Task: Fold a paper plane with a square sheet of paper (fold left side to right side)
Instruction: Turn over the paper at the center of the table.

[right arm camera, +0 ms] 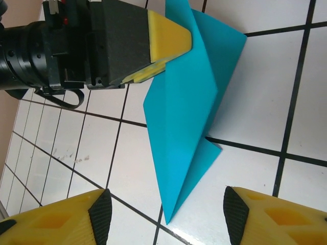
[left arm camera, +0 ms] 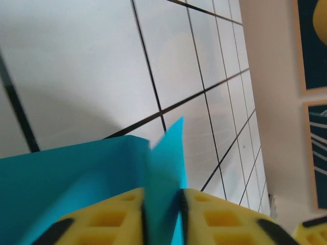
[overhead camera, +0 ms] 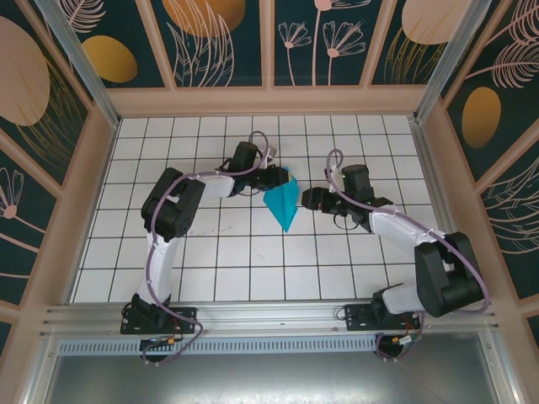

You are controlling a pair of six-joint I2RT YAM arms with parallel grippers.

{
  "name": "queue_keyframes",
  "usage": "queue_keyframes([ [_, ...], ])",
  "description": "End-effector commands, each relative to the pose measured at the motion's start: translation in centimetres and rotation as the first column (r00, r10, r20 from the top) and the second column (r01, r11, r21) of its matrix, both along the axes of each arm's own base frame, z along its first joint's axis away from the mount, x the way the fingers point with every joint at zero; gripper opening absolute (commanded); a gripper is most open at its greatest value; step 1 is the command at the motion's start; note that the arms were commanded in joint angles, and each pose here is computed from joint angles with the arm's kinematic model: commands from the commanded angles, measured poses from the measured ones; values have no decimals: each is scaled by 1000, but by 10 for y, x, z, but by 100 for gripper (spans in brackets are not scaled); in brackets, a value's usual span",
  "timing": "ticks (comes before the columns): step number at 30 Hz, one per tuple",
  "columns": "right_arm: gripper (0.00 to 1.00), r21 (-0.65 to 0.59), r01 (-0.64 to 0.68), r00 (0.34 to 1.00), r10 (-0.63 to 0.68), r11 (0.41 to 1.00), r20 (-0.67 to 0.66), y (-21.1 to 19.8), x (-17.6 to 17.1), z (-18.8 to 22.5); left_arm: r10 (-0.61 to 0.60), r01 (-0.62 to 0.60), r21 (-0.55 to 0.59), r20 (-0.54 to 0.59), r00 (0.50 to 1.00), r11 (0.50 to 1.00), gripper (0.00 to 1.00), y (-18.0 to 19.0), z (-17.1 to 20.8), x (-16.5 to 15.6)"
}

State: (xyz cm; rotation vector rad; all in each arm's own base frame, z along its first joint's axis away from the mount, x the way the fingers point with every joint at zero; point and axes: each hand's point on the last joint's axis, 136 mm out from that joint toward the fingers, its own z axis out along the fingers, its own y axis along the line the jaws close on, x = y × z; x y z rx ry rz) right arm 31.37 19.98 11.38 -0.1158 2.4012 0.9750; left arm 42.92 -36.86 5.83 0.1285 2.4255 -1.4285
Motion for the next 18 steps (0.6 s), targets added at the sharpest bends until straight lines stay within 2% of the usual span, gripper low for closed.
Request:
queue_keyframes([
  [1, 66, 47, 10, 1000, -11, 999, 22, -5, -2, 10, -20, 22, -19, 77, 997, 1000, 14, -5, 23, 2],
  [4, 78, 119, 19, 999, -25, 993, 45, -9, -4, 21, -6, 6, 3, 160, 987, 1000, 4, 1, 50, 4],
  [8, 93, 237, -1, 994, -24, 971, 102, -9, -9, 47, 47, -48, -4, 278, 959, 999, 4, 17, 109, 10],
  [11, 97, 307, -37, 991, -5, 951, 135, -6, -14, 63, 105, -94, -49, 339, 935, 994, 4, 32, 154, 12],
  [15, 99, 419, -128, 975, 38, 899, 218, 4, -24, 90, 207, -139, -196, 390, 897, 971, 3, 51, 219, 9],
  [18, 99, 472, -203, 954, 65, 858, 291, 11, -31, 109, 253, -131, -310, 393, 884, 942, 2, 57, 253, 1],
])
